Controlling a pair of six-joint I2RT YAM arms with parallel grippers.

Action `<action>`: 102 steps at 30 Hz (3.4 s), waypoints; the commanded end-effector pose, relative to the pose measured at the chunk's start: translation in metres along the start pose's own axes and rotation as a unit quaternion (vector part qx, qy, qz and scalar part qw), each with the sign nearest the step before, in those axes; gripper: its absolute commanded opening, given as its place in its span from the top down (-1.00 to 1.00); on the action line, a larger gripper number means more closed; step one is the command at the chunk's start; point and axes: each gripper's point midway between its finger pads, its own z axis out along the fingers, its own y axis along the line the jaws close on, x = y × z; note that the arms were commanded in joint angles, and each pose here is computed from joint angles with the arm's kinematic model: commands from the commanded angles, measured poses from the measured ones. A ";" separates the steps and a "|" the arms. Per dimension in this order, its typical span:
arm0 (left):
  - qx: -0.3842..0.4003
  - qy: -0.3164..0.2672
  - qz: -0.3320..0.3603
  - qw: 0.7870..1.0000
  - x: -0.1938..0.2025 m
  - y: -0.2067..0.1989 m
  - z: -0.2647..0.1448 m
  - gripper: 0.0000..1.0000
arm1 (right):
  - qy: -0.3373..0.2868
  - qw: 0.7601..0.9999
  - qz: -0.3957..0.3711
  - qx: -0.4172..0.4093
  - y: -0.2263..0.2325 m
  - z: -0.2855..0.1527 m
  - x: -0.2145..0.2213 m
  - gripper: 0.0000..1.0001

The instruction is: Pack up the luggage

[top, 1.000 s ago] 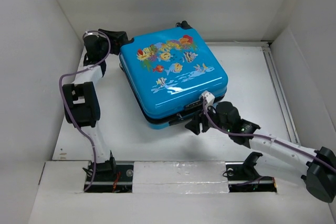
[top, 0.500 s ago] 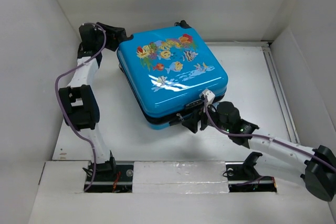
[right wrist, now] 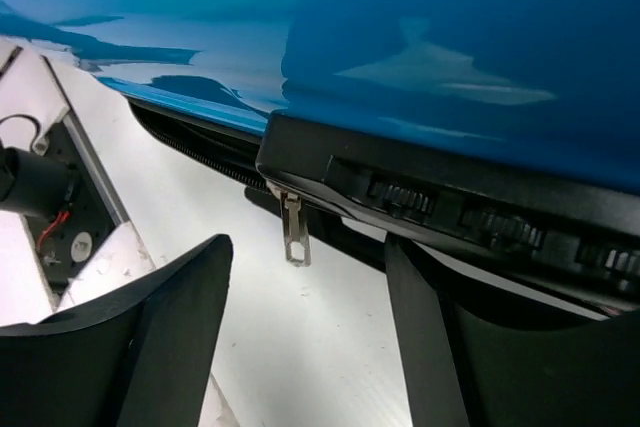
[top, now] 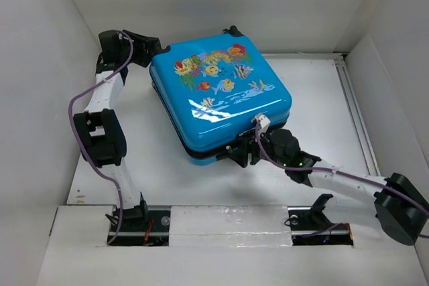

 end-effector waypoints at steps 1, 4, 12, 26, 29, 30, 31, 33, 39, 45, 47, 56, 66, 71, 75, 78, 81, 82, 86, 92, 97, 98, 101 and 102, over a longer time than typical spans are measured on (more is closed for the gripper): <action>0.102 -0.058 0.068 0.991 -0.027 -0.067 -0.046 1.00 | -0.079 0.997 0.003 -0.025 0.011 0.009 -0.033 -0.36; 0.088 -0.060 0.066 0.992 -0.026 -0.044 -0.046 1.00 | -0.068 0.997 0.009 -0.030 0.012 0.017 -0.024 -0.30; 0.065 -0.050 0.056 0.995 -0.026 -0.005 -0.038 1.00 | -0.097 0.995 0.022 -0.032 0.016 0.022 -0.033 0.22; 0.055 -0.054 0.058 0.995 -0.042 0.006 -0.040 1.00 | -0.077 0.995 0.023 -0.057 0.037 0.033 -0.025 1.00; 0.050 -0.050 0.054 0.996 -0.043 0.013 -0.041 1.00 | -0.069 0.997 0.007 -0.013 0.021 0.028 -0.021 1.00; 0.052 -0.051 0.060 0.996 -0.039 0.013 -0.046 1.00 | -0.083 0.997 -0.002 0.007 0.016 0.029 -0.038 1.00; 0.053 -0.051 0.060 0.995 -0.037 0.014 -0.048 1.00 | -0.081 0.996 -0.009 0.021 0.010 0.027 -0.042 1.00; 0.063 -0.060 0.062 0.994 -0.035 0.009 -0.057 1.00 | -0.086 0.995 -0.027 0.034 0.001 0.020 -0.054 1.00; 0.075 -0.060 0.029 0.995 -0.012 0.028 -0.079 1.00 | -0.120 0.989 -0.044 0.080 -0.045 -0.008 -0.113 1.00; 0.077 -0.060 0.020 0.995 0.013 0.043 -0.102 1.00 | -0.089 0.994 -0.045 0.048 -0.049 -0.018 -0.111 1.00; 0.077 -0.061 0.020 0.995 0.011 0.044 -0.106 1.00 | -0.073 0.996 -0.046 0.035 -0.038 -0.020 -0.090 1.00; 0.122 -0.061 0.030 0.990 0.003 -0.015 -0.121 1.00 | -0.069 0.995 -0.044 0.050 -0.036 -0.041 -0.070 -0.05; 0.161 -0.044 0.039 0.985 0.009 -0.078 -0.152 1.00 | -0.060 0.997 -0.014 0.049 -0.061 -0.032 -0.070 -0.29; 0.171 -0.045 0.050 0.983 0.010 -0.099 -0.163 1.00 | -0.044 0.998 -0.002 0.041 -0.069 -0.027 -0.062 -0.32; 0.161 -0.042 0.044 0.985 0.020 -0.076 -0.166 1.00 | -0.023 1.000 0.002 -0.001 -0.061 -0.021 -0.052 -0.34; 0.137 -0.033 0.020 0.990 0.025 -0.043 -0.154 1.00 | -0.045 0.999 -0.006 -0.013 -0.059 -0.021 -0.052 -0.34; 0.125 -0.030 0.017 0.992 0.029 -0.021 -0.148 1.00 | -0.055 0.998 -0.010 -0.021 -0.059 -0.017 -0.055 -0.28; 0.124 -0.029 0.011 0.992 0.030 -0.018 -0.147 1.00 | -0.057 0.998 -0.014 -0.026 -0.056 -0.014 -0.057 -0.22; 0.112 -0.046 0.018 0.992 0.024 -0.009 -0.142 1.00 | -0.073 0.996 -0.019 -0.042 -0.052 -0.008 -0.064 0.02; 0.096 -0.048 0.019 0.994 0.012 -0.001 -0.124 1.00 | -0.115 0.992 -0.032 -0.051 -0.045 -0.010 -0.074 0.25; 0.085 -0.045 0.016 0.995 0.005 0.008 -0.108 1.00 | -0.122 0.990 -0.037 -0.065 -0.042 -0.003 -0.071 0.28; 0.084 -0.049 0.016 0.995 0.004 0.009 -0.108 1.00 | -0.115 0.990 -0.030 -0.070 -0.042 -0.001 -0.064 0.28; 0.078 -0.043 0.018 0.996 -0.001 0.013 -0.096 1.00 | -0.124 0.988 -0.038 -0.079 -0.038 0.002 -0.067 0.36; 0.075 -0.042 0.015 0.996 -0.001 0.017 -0.094 1.00 | -0.123 0.988 -0.035 -0.084 -0.036 0.005 -0.065 0.36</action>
